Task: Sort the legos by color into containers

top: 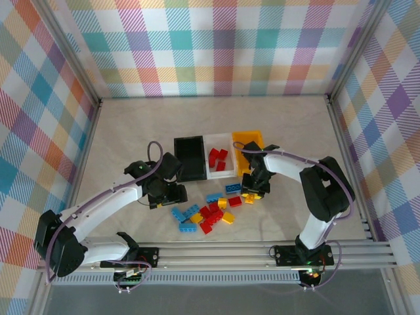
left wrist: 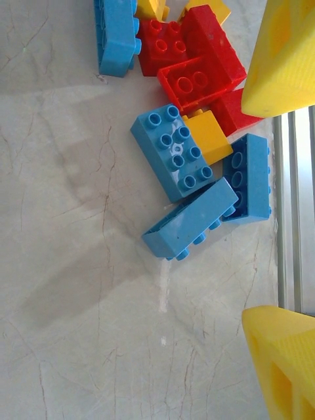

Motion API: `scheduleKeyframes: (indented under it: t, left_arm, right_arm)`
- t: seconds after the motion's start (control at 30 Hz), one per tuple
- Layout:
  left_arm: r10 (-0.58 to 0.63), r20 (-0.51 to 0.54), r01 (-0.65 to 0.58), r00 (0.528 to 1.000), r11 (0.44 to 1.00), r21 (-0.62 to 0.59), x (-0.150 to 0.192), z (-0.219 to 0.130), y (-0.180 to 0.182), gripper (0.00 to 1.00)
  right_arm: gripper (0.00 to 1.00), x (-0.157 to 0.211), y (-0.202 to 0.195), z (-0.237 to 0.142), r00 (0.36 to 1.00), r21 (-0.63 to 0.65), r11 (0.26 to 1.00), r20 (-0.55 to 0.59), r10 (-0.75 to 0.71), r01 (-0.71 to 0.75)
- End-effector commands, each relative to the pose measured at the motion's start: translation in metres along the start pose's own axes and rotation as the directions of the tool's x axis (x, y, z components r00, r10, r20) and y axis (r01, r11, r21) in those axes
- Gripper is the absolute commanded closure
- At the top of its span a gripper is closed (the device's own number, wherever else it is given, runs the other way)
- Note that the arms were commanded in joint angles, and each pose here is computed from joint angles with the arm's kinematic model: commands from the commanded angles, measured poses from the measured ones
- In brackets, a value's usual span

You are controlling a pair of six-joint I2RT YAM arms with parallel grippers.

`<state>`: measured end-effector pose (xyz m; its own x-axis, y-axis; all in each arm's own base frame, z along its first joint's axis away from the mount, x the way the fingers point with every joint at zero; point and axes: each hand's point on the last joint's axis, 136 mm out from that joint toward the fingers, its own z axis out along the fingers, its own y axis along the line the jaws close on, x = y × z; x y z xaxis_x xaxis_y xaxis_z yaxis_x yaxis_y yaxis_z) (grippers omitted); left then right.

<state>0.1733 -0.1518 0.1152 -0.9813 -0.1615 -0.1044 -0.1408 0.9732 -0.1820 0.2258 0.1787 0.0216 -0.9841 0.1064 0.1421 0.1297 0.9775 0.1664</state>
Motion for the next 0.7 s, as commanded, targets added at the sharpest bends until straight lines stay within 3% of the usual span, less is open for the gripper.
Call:
scheduleKeyframes:
  t: [0.0, 0.37, 0.5, 0.67]
  left_arm:
    - [0.015, 0.004, -0.015, 1.000, 1.000, -0.008, 0.003, -0.005, 0.003, 0.24]
    - [0.009, 0.016, -0.009, 1.000, 1.000, 0.019, -0.003, -0.002, -0.006, 0.24]
    - [0.012, 0.009, -0.012, 1.000, 1.000, 0.022, -0.003, 0.001, -0.008, 0.24]
    - [0.014, 0.007, -0.014, 1.000, 1.000, 0.023, -0.004, 0.001, -0.010, 0.24]
  right_arm:
    - [0.65, 0.008, -0.007, -0.009, 1.000, 0.023, 1.000, 0.013, 0.008, -0.009]
    - [0.64, 0.011, -0.003, -0.096, 0.983, 0.005, 0.999, 0.173, -0.052, 0.052]
    - [0.63, -0.011, 0.005, -0.129, 0.964, 0.043, 0.993, 0.236, -0.121, 0.114]
    - [0.63, -0.054, 0.021, -0.142, 0.953, 0.058, 0.986, 0.254, -0.165, 0.155]
